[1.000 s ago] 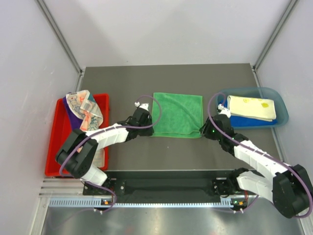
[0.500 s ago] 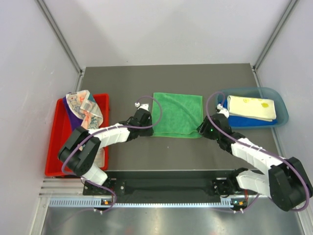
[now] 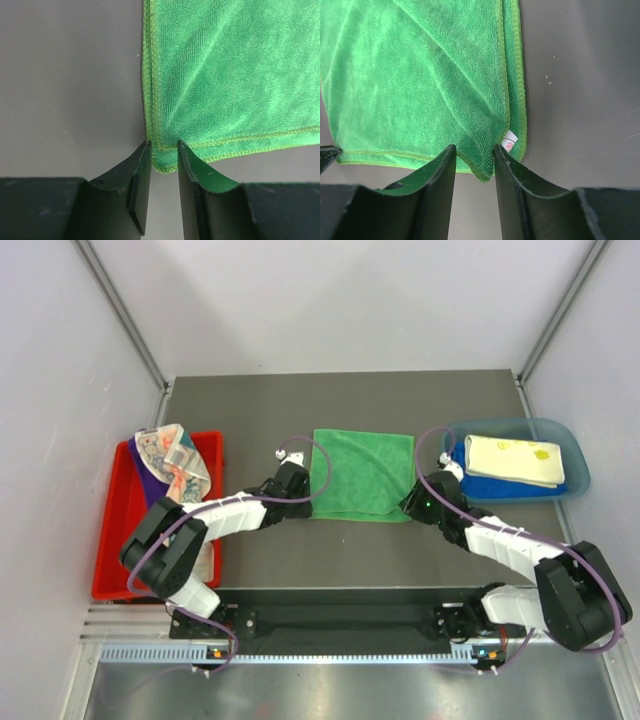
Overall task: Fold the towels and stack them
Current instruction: Fold the towel
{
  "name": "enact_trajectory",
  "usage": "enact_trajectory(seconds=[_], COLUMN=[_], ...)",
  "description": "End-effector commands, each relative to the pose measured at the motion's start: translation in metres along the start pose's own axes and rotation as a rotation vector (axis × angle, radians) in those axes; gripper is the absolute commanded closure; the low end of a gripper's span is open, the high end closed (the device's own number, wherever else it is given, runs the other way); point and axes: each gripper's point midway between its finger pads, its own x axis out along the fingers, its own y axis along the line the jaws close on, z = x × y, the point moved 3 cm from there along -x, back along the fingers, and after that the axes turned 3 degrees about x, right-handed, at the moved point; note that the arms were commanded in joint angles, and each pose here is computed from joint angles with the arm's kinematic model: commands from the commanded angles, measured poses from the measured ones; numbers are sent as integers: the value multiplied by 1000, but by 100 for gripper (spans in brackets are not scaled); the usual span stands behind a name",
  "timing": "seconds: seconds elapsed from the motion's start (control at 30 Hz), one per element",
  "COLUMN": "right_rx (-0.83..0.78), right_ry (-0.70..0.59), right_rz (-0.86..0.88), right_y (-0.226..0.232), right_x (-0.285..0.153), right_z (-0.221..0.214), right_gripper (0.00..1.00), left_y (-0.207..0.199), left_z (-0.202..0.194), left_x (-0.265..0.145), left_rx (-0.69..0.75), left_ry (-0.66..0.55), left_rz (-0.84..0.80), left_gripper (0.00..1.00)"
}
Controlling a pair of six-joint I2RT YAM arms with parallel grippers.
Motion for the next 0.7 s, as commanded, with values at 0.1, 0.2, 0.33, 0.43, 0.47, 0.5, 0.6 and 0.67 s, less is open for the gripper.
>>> enact_trajectory(seconds=[0.1,0.2,0.33,0.43,0.47,0.5,0.6,0.67], right_rx=[7,5,6,16,16,15,16,11], right_ry=[-13,-12,-9,-10,-10,-5,-14,-19], right_rz=[31,27,18,25,27,24,30,30], right_y=[6,3,-1,0,1,1,5,7], right_x=[2,0,0,2,2,3,3,2], right_z=[-1,-3,-6,-6,-6,-7,-2,1], right_gripper=[65,60,56,57,61,63,69,75], left_y=[-1,2,3,3,3,4,5,5], left_z=[9,9,8,7,7,7,6,5], left_x=[5,6,7,7,7,7,7,7], left_rx=[4,9,12,13,13,14,17,20], left_ry=[-29,-28,-25,-24,-23,-22,-17,-14], left_rz=[29,48,55,56,58,58,65,67], left_gripper=[74,78,84,89,90,92,98,99])
